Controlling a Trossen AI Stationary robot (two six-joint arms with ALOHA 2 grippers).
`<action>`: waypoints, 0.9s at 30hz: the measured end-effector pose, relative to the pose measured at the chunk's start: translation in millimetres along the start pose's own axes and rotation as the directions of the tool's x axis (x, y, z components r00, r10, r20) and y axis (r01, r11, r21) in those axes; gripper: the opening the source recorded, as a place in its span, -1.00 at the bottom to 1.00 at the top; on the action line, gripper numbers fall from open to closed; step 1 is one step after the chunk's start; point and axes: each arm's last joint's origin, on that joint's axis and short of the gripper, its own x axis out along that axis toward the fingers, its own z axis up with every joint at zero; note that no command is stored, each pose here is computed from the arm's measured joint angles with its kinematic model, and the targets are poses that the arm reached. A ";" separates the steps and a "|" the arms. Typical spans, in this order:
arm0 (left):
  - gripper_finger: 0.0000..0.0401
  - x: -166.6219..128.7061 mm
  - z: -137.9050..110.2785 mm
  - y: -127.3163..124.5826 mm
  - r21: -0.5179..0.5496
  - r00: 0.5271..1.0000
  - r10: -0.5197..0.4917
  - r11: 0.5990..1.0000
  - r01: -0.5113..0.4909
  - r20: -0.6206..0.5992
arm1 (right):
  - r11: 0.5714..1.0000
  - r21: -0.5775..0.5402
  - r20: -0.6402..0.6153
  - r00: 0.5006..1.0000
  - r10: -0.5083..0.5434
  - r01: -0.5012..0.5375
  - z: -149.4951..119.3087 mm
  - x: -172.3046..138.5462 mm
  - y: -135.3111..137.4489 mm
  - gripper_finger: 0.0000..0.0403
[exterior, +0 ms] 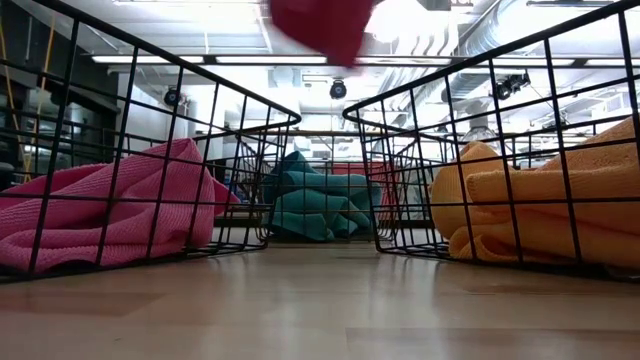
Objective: Sort microfiber towel by color & place in baskets
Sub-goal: Put the pink microfiber cloth into the bottom left wire basket
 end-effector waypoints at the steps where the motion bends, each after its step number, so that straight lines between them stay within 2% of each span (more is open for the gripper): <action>1: -0.07 -2.1 0.2 -0.2 0.000 1.000 0.001 1.000 -0.001 -0.002 | 1.000 -0.009 0.050 0.998 0.025 -0.025 4.3 15.5 -7.5 -1.00; 5: -0.07 -6.7 0.4 -0.5 -0.001 1.000 0.004 1.000 -0.004 -0.009 | 0.991 0.030 0.233 0.965 0.123 -0.134 14.0 65.8 -37.7 -1.00; 7: -0.07 -7.7 0.7 -0.7 -0.001 1.000 0.003 1.000 -0.003 -0.008 | 0.986 0.051 0.261 0.955 0.142 -0.161 10.6 85.4 -50.6 -1.00; 12: -0.07 -9.4 -0.4 -0.3 -0.001 1.000 0.009 1.000 -0.009 -0.022 | 0.977 0.148 0.221 0.968 0.121 -0.156 -7.1 118.2 -67.2 -1.00; 18: -0.07 -7.5 -5.6 2.1 -0.003 0.997 0.031 1.000 -0.031 -0.072 | 0.954 0.268 0.139 0.985 0.099 -0.134 -33.1 152.4 -72.6 -0.97; 21: -0.07 -6.0 -6.7 2.7 -0.003 0.996 0.035 0.999 -0.036 -0.080 | 0.938 0.316 0.116 0.987 0.112 -0.144 -40.6 161.1 -73.2 -0.80; 27: -0.07 -3.8 -7.4 3.1 -0.002 0.996 0.037 0.999 -0.038 -0.083 | 0.954 0.253 0.112 0.984 0.136 -0.161 -39.0 159.7 -73.7 -0.14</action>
